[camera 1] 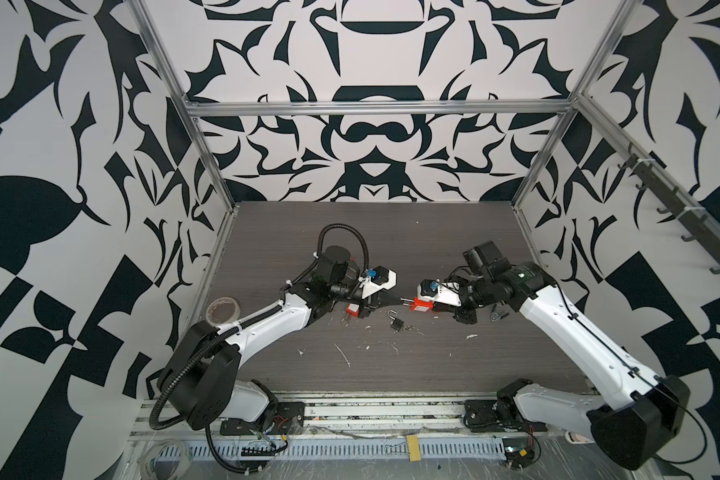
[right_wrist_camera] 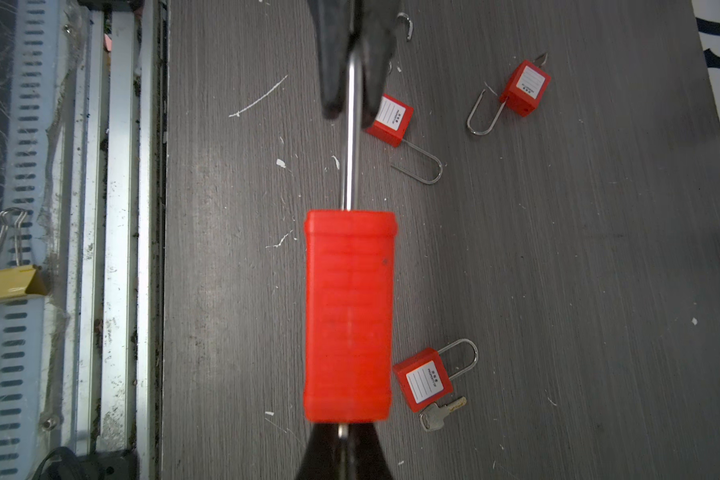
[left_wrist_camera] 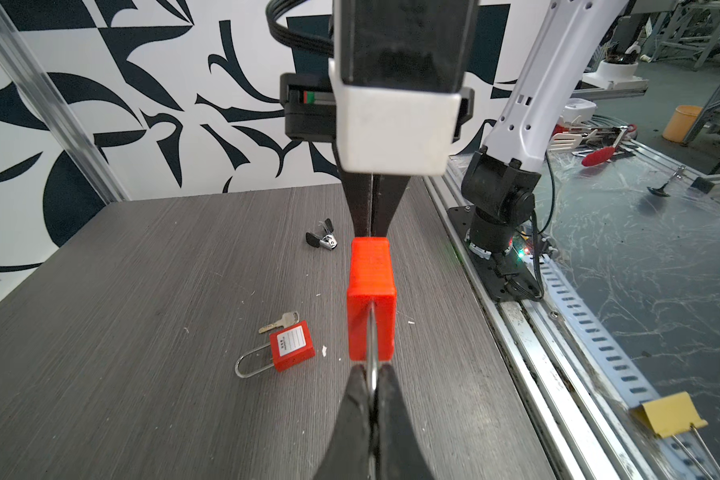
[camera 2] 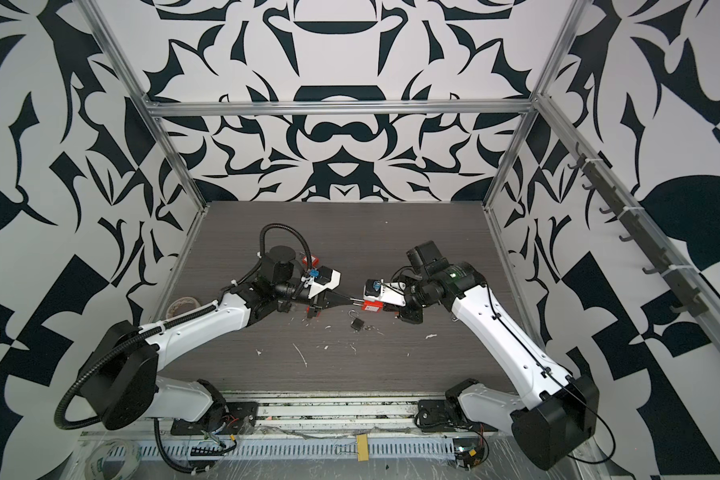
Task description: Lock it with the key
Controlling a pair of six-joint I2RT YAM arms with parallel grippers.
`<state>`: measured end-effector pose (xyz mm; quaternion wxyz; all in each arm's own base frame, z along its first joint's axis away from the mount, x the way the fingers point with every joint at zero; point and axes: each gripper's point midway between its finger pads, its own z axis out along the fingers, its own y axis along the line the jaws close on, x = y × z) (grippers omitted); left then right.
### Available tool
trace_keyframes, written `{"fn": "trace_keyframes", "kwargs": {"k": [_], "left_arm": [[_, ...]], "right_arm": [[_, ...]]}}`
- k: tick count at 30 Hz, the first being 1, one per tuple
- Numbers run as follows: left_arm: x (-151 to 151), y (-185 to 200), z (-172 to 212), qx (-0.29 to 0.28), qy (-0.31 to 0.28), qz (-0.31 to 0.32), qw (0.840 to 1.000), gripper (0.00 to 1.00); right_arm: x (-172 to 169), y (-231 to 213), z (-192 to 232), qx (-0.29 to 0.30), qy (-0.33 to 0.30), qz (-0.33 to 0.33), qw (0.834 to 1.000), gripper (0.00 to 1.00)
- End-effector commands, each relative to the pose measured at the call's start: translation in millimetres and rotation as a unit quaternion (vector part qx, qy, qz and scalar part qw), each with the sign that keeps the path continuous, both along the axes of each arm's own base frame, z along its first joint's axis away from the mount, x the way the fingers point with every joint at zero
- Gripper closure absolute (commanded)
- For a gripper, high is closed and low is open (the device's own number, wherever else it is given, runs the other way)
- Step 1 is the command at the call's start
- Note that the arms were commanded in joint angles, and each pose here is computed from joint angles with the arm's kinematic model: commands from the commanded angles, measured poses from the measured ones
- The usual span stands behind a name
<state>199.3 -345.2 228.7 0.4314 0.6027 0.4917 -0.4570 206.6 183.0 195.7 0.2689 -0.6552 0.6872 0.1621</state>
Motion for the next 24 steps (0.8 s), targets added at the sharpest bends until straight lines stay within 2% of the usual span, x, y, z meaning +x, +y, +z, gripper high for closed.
{"fn": "trace_keyframes", "kwargs": {"k": [1, 4, 8, 12, 18, 24], "left_arm": [[2.7, 7.4, 12.8, -0.007, -0.023, 0.007, 1.0, 1.0], [4.3, 11.2, 12.3, -0.006, -0.03, 0.014, 0.999, 1.0], [3.4, 17.2, 12.1, -0.004, -0.053, 0.027, 0.998, 1.0], [-1.1, 22.0, 9.4, 0.0, -0.074, 0.023, 0.997, 1.0], [-1.8, 23.8, 3.1, 0.021, -0.073, 0.018, 0.997, 1.0], [4.8, 28.9, -0.4, 0.039, -0.046, 0.023, 0.998, 1.0]], "right_arm": [[-13.2, -1.6, -2.8, 0.0, 0.015, 0.015, 1.0, 1.0], [-22.1, 0.1, -2.4, 0.019, 0.045, 0.013, 0.999, 1.0], [-27.4, -4.7, -12.2, 0.001, 0.078, 0.007, 0.997, 1.0], [-22.6, -8.4, -14.5, -0.008, 0.054, 0.004, 0.998, 1.0], [-8.1, -14.0, -16.1, -0.014, -0.01, -0.013, 1.0, 1.0], [-11.1, -21.5, -28.7, -0.031, 0.004, -0.033, 0.999, 1.0]]}}
